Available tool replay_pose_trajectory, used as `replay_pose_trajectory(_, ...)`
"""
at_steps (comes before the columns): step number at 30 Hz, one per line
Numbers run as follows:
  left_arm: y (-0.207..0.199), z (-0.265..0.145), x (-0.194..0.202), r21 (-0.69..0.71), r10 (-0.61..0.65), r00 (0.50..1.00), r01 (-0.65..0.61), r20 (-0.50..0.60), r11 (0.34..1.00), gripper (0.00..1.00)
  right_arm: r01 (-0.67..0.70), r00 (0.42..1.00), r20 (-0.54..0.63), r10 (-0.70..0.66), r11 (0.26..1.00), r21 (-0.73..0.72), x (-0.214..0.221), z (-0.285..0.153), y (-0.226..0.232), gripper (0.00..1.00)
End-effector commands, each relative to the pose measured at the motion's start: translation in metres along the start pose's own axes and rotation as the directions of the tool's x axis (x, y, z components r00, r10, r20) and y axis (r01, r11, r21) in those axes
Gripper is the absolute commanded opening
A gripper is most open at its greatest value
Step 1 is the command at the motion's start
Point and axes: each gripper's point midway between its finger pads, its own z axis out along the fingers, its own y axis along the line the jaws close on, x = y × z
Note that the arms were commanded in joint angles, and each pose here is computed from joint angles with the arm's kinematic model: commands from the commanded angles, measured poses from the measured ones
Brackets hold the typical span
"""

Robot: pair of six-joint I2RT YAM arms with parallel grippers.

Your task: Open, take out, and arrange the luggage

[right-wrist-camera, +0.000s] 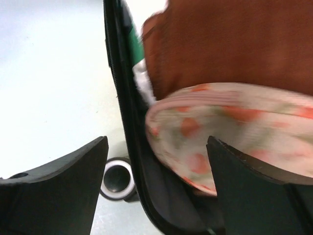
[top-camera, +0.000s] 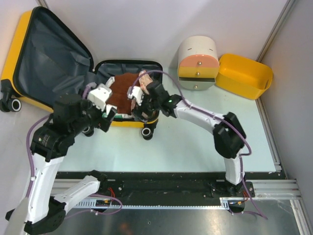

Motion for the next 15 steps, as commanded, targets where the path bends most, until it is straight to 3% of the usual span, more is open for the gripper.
replay_pose_trajectory(1,-0.002,-0.014,-0.038,0.108,-0.106,0.990,0.096,0.092,0.990,1.00,0.016,0.970,0.240,-0.047,0.991,0.130,-0.086,-0.086,-0.028,0.89)
replay_pose_trajectory(5,0.001,-0.005,-0.047,0.155,-0.156,0.986,0.145,0.062,0.977,1.00,-0.016,0.953,0.301,-0.024,0.992,0.128,-0.104,-0.136,-0.024,0.90)
replay_pose_trajectory(9,0.004,0.003,-0.051,0.175,-0.189,0.981,0.180,0.040,0.968,1.00,-0.049,0.947,0.321,-0.026,0.974,0.222,-0.109,-0.204,-0.038,0.90)
replay_pose_trajectory(14,-0.003,0.001,-0.062,0.246,-0.190,0.979,0.169,0.066,0.955,1.00,-0.111,0.971,0.237,0.019,0.919,0.379,-0.064,-0.288,-0.076,0.90)
replay_pose_trajectory(15,-0.004,0.001,-0.062,0.251,-0.182,0.981,0.159,0.072,0.955,1.00,-0.089,0.986,0.167,0.024,0.914,0.395,-0.042,-0.302,-0.078,0.91)
